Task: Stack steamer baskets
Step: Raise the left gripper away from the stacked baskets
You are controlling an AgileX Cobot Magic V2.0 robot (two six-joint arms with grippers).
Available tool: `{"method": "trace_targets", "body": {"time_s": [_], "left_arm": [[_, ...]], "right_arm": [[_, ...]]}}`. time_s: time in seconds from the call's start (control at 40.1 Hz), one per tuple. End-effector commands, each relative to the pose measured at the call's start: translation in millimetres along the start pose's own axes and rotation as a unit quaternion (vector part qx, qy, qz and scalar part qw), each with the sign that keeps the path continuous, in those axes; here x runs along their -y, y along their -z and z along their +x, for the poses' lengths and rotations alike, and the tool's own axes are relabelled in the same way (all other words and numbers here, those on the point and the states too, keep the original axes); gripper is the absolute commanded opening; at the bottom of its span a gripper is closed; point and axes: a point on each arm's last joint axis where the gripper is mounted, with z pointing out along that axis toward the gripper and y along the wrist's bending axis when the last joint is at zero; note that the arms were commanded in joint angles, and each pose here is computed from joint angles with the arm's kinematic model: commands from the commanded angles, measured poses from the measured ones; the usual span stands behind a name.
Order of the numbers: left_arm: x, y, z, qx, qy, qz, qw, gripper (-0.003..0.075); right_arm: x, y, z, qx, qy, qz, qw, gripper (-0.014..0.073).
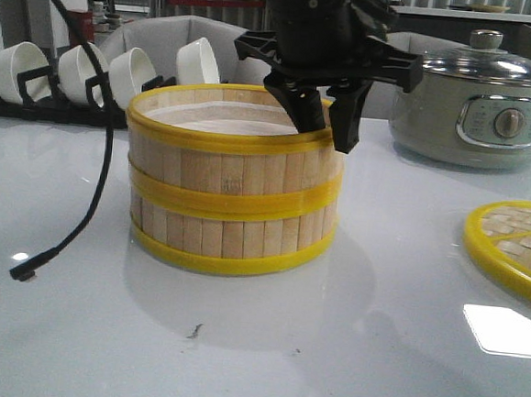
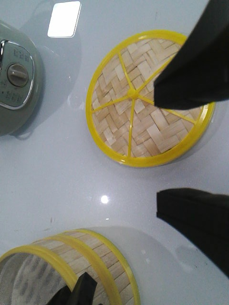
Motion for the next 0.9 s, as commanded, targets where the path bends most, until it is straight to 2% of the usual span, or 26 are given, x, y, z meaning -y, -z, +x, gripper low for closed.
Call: {"method": "trace_targets", "body": {"time_s": [0.0, 0.2, 0.325, 0.399, 0.449, 0.549, 0.624, 0.749, 0.874], "left_arm": [[1.3, 42.2, -16.3, 0.074, 0.002, 0.007, 0.997, 0.0449], [1.4, 46.6, -18.3, 0.076, 0.007, 0.007, 0.997, 0.0443], [1.7, 64.7, -26.2, 0.089, 0.006, 0.006, 0.996, 0.0426], [0.9, 80.2, -33.5, 0.110, 0.005, 0.000, 0.994, 0.0363], [-0.3, 92.4, -38.9, 0.128, 0.001, -0.009, 0.992, 0.0292], [-7.4, 123.5, -50.0, 0.175, -0.013, -0.052, 0.983, 0.0083], [-15.3, 148.0, -54.5, 0.207, -0.018, -0.086, 0.974, 0.0109], [-36.5, 193.3, -55.1, 0.262, 0.010, -0.102, 0.960, 0.0087], [-64.8, 242.2, -43.2, 0.296, 0.040, -0.128, 0.946, 0.0087]], "right_arm": [[0.4, 7.5, -16.6, 0.056, 0.006, 0.000, 0.998, 0.0470], [0.4, 7.5, -16.6, 0.056, 0.006, 0.000, 0.998, 0.0470], [0.4, 7.5, -16.6, 0.056, 0.006, 0.000, 0.998, 0.0470], [0.4, 7.5, -16.6, 0.056, 0.006, 0.000, 0.998, 0.0470], [0.4, 7.5, -16.6, 0.056, 0.006, 0.000, 0.998, 0.0470], [0.4, 7.5, -16.6, 0.056, 0.006, 0.000, 0.998, 0.0470], [0.4, 7.5, -16.6, 0.056, 0.006, 0.000, 0.998, 0.0470], [0.4, 7.5, -16.6, 0.056, 0.006, 0.000, 0.998, 0.0470], [0.4, 7.5, -16.6, 0.056, 0.006, 0.000, 0.998, 0.0470]]}}
